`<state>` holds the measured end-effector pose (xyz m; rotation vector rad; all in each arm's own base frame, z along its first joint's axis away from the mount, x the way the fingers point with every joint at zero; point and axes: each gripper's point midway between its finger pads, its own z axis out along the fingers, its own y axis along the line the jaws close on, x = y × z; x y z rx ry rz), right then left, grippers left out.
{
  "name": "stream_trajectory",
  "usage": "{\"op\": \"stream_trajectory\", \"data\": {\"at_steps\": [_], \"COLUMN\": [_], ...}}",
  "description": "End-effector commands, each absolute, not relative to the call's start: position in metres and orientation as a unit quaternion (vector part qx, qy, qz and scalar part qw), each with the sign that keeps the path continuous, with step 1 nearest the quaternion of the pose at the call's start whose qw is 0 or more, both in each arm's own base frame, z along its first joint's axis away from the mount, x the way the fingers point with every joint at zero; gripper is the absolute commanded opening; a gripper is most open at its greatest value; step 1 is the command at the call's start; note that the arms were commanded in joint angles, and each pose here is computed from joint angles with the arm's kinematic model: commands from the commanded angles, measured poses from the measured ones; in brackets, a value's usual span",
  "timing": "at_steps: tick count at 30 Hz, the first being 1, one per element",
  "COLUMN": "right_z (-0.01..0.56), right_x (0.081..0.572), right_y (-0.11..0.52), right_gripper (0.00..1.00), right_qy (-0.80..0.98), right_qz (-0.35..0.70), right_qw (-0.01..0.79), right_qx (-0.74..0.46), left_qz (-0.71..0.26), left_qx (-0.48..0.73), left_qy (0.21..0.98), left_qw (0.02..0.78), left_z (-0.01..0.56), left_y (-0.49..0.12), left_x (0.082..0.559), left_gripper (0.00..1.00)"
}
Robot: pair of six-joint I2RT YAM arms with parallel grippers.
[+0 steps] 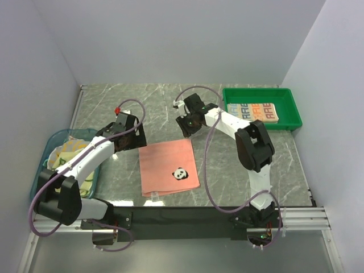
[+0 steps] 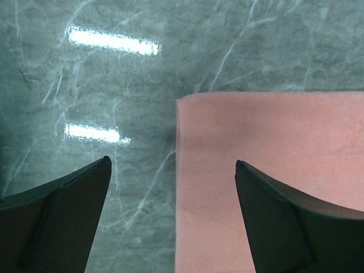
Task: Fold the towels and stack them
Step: Fold the towel
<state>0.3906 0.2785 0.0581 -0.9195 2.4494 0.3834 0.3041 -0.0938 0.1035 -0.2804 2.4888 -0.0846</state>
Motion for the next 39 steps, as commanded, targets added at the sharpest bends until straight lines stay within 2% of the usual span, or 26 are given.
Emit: {"op": "stream_trajectory", "data": {"at_steps": [1,21,28,34,39], "right_z": [0.055,0.021,0.007,-0.003,-0.006], "right_x": [0.400,0.383,0.374,0.365,0.362], "right_y": [0.268,0.266,0.264,0.265,0.262], "right_gripper": [0.45,0.42,0.36,0.35,0.17], "right_qy": [0.896,0.906,0.910,0.911,0.913], "right_qz": [0.117,0.127,0.115,0.095,0.086], "right_qw": [0.230,0.181,0.156,0.138,0.134], "right_qx": [-0.362,-0.360,-0.366,-0.377,-0.376], "left_qz": [-0.039,-0.044,-0.038,-0.040,-0.046], "left_qx": [-0.089,-0.093,-0.095,-0.095,-0.092], "left_qy": [0.944,0.944,0.945,0.946,0.952], "left_qw": [0.316,0.314,0.311,0.306,0.289], "left_z": [0.100,0.100,0.097,0.094,0.087], "left_y": [-0.096,-0.095,-0.092,-0.094,-0.100], "left_x": [0.309,0.309,0.309,0.310,0.315], "left_gripper": [0.96,0.95,0.94,0.93,0.92]}}
